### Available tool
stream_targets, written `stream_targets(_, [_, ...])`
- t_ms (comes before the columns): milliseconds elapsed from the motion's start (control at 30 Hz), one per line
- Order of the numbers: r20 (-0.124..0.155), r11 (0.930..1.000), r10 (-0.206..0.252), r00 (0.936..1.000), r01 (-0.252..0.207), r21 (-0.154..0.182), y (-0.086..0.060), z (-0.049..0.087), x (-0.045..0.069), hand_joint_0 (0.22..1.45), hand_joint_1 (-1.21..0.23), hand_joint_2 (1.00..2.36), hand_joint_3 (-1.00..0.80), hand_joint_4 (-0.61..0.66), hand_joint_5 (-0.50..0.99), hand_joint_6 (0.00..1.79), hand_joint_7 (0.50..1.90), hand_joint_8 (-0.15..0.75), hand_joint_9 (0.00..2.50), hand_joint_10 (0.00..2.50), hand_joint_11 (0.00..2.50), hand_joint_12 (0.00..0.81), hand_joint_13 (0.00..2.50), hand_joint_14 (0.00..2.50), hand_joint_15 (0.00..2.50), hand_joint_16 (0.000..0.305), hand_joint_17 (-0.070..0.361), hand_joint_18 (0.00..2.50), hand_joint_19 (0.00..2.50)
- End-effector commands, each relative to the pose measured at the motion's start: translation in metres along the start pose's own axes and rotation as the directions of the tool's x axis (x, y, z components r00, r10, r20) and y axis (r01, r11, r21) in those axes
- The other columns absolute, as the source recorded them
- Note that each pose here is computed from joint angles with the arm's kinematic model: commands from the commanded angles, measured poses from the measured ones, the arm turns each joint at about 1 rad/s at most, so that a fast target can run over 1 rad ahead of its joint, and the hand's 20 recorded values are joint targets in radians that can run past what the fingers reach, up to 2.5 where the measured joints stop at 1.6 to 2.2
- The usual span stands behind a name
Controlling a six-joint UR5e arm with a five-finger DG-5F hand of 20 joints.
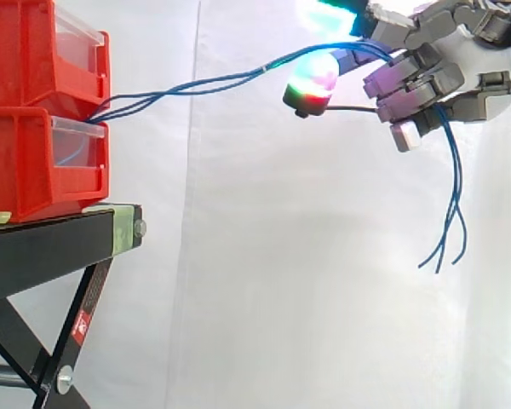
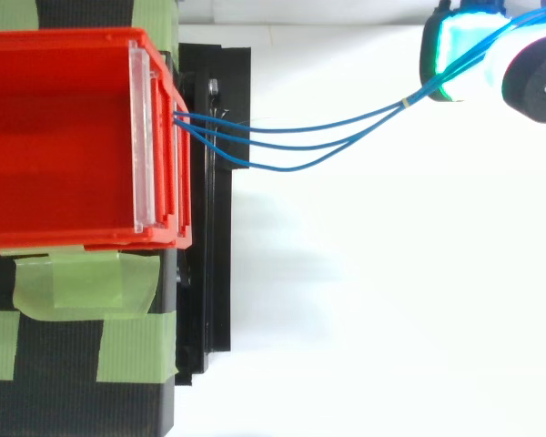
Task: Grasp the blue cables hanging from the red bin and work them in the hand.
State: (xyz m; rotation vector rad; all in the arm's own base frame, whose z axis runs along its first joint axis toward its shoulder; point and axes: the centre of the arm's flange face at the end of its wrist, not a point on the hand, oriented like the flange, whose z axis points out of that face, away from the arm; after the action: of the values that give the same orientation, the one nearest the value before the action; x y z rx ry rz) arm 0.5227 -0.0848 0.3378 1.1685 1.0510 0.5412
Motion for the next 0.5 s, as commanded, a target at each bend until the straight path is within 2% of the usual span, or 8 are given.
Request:
stream_targets(0, [0.008, 0.9997, -0.023, 0.9997, 0.023, -0.006, 0.001, 0.0017, -0.0014, 0.83, -0.57, 1.0, -0.93, 0.16, 0.31, 0.42, 1.36, 0.373, 1.78, 2.5, 2.5, 0.432, 1.8, 2.5, 1.31, 0.155, 0.116, 2.47, 0.51])
stream_targets(467, [0.026, 0.9983, -0.055, 0.9982, 0.055, -0.019, 0.0048, 0.0058, -0.0047, 0.88, -0.6, 1.01, -0.76, 0.14, 0.37, 0.35, 1.39, 0.369, 1.79, 2.5, 2.5, 0.423, 1.8, 2.5, 1.3, 0.148, 0.111, 2.47, 0.53])
